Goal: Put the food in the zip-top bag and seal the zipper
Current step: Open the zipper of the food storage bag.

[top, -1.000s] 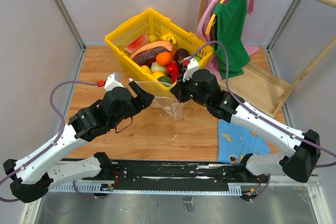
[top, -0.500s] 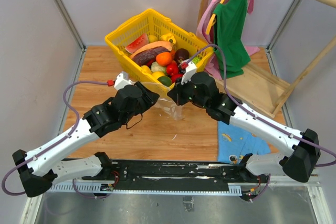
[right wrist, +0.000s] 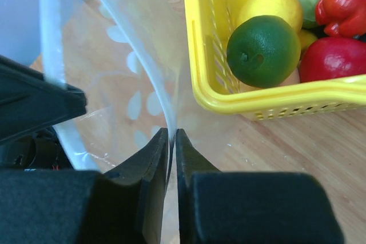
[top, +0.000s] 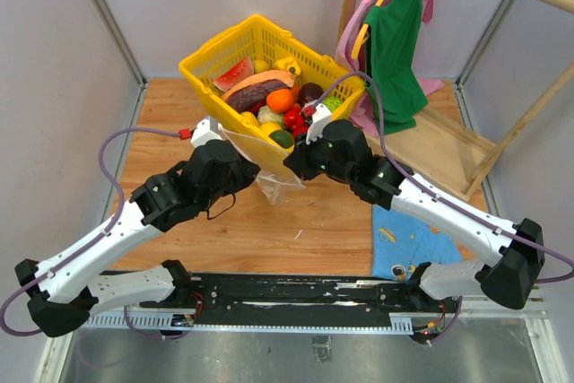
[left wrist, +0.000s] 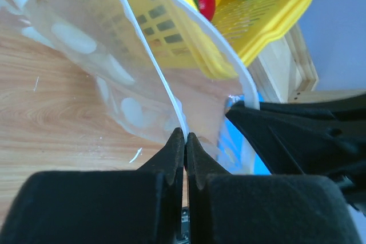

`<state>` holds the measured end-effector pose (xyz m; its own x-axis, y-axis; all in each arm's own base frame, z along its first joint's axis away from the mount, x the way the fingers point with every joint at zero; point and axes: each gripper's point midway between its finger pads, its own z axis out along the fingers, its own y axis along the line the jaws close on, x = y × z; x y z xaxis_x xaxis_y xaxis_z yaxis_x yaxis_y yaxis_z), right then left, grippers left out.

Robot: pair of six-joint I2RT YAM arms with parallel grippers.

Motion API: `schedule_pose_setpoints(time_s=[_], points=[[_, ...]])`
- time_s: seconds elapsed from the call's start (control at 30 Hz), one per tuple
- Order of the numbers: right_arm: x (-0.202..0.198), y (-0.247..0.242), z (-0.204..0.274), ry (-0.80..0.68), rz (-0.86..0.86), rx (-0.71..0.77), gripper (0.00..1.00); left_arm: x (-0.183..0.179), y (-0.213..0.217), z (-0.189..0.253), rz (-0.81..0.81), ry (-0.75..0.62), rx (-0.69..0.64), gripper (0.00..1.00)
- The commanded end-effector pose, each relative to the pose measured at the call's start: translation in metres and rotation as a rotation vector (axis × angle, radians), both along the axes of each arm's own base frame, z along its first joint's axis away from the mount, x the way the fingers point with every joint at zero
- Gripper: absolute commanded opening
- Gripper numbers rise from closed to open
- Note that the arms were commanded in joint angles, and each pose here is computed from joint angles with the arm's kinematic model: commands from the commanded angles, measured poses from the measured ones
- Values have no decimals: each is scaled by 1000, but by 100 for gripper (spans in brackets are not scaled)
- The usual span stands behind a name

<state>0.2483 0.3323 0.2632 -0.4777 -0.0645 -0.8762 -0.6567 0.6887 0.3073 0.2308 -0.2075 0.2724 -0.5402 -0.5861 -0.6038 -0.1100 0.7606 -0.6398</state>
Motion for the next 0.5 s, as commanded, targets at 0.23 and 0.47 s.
schedule_pose_setpoints(time_s=[0.23, 0.47], points=[[8, 24, 16, -18, 63, -41, 28, -33, -1, 12, -323, 67, 262, 0], [18, 35, 13, 0, 66, -82, 13, -47, -7, 8, -437, 98, 290, 0]])
